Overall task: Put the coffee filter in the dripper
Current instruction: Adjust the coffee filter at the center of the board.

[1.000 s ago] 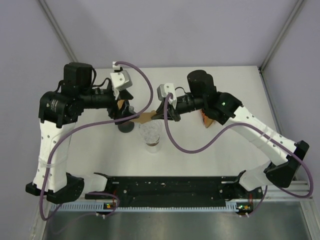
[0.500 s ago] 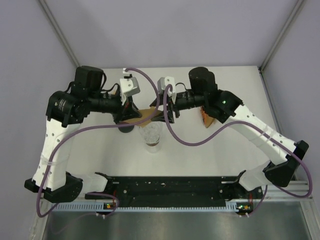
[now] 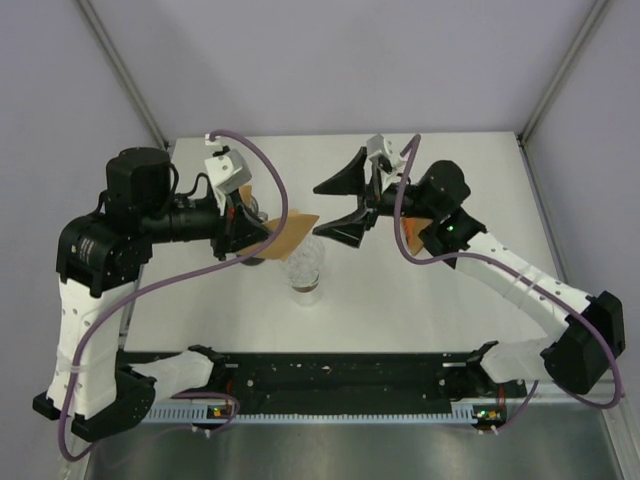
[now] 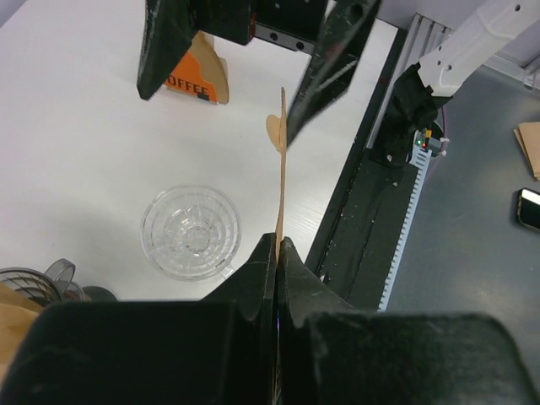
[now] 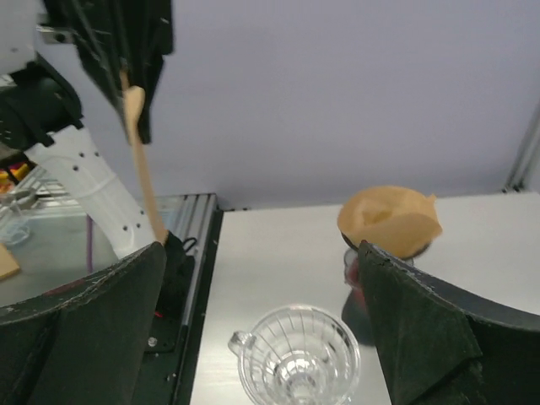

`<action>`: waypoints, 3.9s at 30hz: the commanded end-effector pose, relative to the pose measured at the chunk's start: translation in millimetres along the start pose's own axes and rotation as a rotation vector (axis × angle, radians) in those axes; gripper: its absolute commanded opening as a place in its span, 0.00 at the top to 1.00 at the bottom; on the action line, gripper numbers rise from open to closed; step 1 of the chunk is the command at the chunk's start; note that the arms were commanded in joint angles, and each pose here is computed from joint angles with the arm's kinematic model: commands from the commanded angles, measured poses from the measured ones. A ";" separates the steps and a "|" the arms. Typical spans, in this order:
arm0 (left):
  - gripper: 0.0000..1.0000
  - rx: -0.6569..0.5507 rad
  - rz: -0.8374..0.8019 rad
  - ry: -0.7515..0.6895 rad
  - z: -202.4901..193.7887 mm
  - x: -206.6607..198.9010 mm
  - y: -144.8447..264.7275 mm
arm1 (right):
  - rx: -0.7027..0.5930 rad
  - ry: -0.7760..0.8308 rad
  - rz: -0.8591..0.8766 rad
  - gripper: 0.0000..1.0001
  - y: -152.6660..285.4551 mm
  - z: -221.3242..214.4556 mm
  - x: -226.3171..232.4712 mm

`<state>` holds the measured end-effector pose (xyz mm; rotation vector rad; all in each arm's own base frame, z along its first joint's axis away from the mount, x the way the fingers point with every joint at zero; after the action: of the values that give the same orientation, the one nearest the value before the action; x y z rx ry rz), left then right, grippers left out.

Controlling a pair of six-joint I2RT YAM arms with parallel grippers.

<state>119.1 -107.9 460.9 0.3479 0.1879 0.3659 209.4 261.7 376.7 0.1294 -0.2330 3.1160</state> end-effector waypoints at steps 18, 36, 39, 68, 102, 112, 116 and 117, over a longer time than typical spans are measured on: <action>0.48 -0.059 -0.128 0.015 8.9 -5.6 -7.2 | 0.110 0.078 0.296 1.00 -36.4 -1.5 33.4; 0.62 0.079 -0.164 0.109 -0.7 9.1 -27.2 | 0.414 0.156 0.189 1.00 -27.9 -9.4 35.1; 0.76 0.058 -0.144 0.104 3.2 11.2 -28.1 | 0.416 0.157 0.192 1.00 -28.6 -10.1 34.9; 1.00 0.058 -0.054 0.127 8.0 26.5 -41.9 | 0.409 0.150 0.224 1.00 -34.1 -11.2 34.3; 1.00 0.032 0.042 0.119 18.5 36.2 -41.6 | 0.404 0.152 0.241 1.00 -32.9 -11.2 37.1; 1.00 0.040 -0.174 0.110 11.3 13.7 -37.6 | 0.406 0.164 0.213 1.00 -32.0 -8.4 35.4; 0.88 0.059 -0.189 0.108 6.5 11.8 -38.0 | 0.406 0.160 0.211 1.00 -32.5 -8.0 35.0; 0.86 0.064 -0.198 0.106 5.3 11.1 -38.5 | 0.405 0.161 0.207 1.00 -32.7 -7.3 34.8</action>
<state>155.3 -140.0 447.6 0.3829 0.3682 0.2530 178.4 293.2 356.3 -0.0579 0.4955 3.2918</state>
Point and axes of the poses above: each gripper's point midway between its finger pads, its own y axis back along the fingers, its own x axis along the line the jaws close on, z = x × y, the point moved 9 cm from there along y, back along the fingers, and after that the axes turned 1 degree about -y, right-handed, at the moved point
